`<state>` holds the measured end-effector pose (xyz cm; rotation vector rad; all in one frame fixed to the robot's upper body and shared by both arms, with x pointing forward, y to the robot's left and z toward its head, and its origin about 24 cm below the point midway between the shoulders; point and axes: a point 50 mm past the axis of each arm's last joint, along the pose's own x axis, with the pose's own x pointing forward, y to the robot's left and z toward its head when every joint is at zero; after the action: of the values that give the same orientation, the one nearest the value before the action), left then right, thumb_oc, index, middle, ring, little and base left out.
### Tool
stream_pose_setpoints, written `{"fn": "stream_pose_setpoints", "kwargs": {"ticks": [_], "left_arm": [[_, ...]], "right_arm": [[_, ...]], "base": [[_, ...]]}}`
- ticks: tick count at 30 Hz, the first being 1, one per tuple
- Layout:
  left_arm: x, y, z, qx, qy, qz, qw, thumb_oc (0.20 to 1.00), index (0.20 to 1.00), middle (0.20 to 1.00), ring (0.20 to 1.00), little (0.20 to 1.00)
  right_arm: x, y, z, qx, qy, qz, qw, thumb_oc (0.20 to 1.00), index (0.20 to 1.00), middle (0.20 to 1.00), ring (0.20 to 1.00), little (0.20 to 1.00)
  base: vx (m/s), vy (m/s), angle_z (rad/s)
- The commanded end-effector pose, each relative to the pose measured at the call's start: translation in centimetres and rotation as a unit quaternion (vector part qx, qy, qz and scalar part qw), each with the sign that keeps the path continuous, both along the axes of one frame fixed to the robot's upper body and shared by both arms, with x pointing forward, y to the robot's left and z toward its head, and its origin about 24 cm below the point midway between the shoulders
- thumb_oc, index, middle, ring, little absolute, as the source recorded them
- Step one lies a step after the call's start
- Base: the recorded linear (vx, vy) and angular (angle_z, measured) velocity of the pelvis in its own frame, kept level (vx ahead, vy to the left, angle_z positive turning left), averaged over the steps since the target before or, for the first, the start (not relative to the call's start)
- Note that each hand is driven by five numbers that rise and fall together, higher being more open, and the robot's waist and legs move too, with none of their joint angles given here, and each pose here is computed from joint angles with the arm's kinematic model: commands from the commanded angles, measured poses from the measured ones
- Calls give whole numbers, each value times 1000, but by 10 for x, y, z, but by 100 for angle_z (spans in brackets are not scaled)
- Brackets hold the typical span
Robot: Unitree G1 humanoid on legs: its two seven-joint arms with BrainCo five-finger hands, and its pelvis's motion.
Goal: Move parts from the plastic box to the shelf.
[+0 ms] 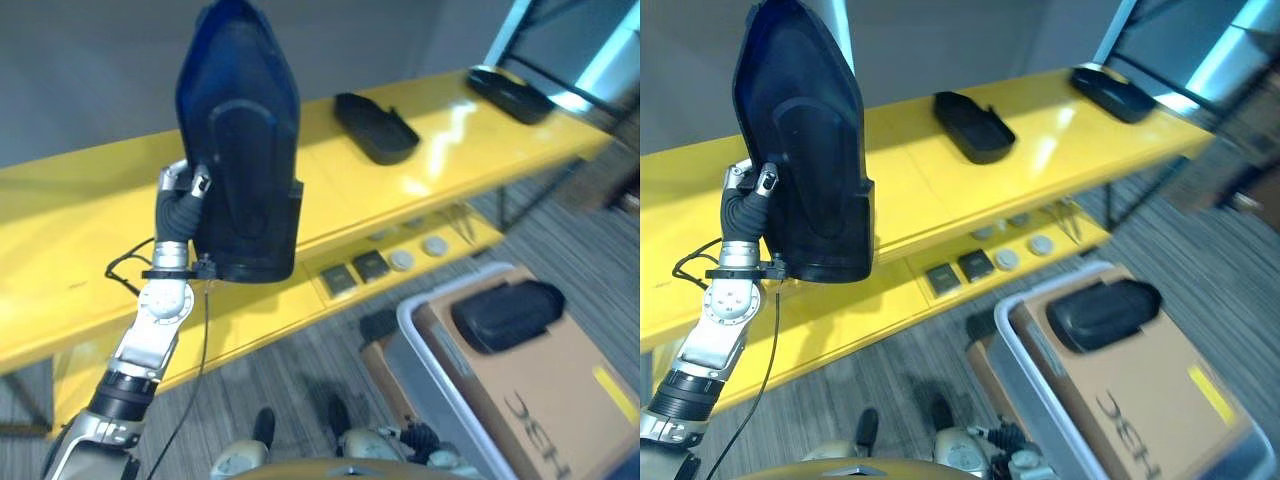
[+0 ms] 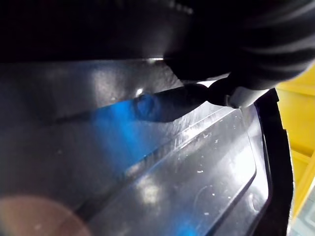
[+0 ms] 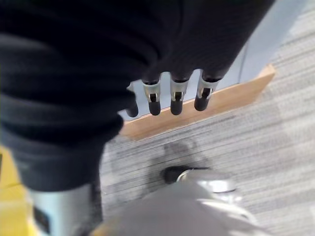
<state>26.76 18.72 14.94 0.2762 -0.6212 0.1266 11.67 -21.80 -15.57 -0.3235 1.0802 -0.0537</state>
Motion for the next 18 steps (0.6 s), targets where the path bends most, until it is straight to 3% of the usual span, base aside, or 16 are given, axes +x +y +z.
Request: {"fn": "stream_pose_setpoints", "kwargs": {"ticks": [1, 6, 13, 18], "left_arm": [[-16, 5, 33, -49, -100, -11, 994, 200, 200, 200, 200, 200], [-18, 14, 22, -10, -65, 10, 998, 200, 200, 200, 200, 200], [-9, 10, 23, 20, -54, 7, 998, 200, 200, 200, 200, 200], [-4, 7, 17, 34, -25, -4, 999, 200, 200, 200, 200, 200]], "right_arm": [[-5, -6, -1, -34, 31, 72, 996, 1000, 1000, 1000, 1000, 1000], [-26, -37, 0, -86, 77, 74, 991, 1000, 1000, 1000, 1000, 1000], [-50, -46, -3, -69, 93, -34, 993, 1000, 1000, 1000, 1000, 1000], [-29, -45, 1, -64, 57, -74, 994, 1000, 1000, 1000, 1000, 1000]], "base": [[3, -212, 64], [-9, -94, 118], [105, 86, 75], [208, 226, 25]]}}
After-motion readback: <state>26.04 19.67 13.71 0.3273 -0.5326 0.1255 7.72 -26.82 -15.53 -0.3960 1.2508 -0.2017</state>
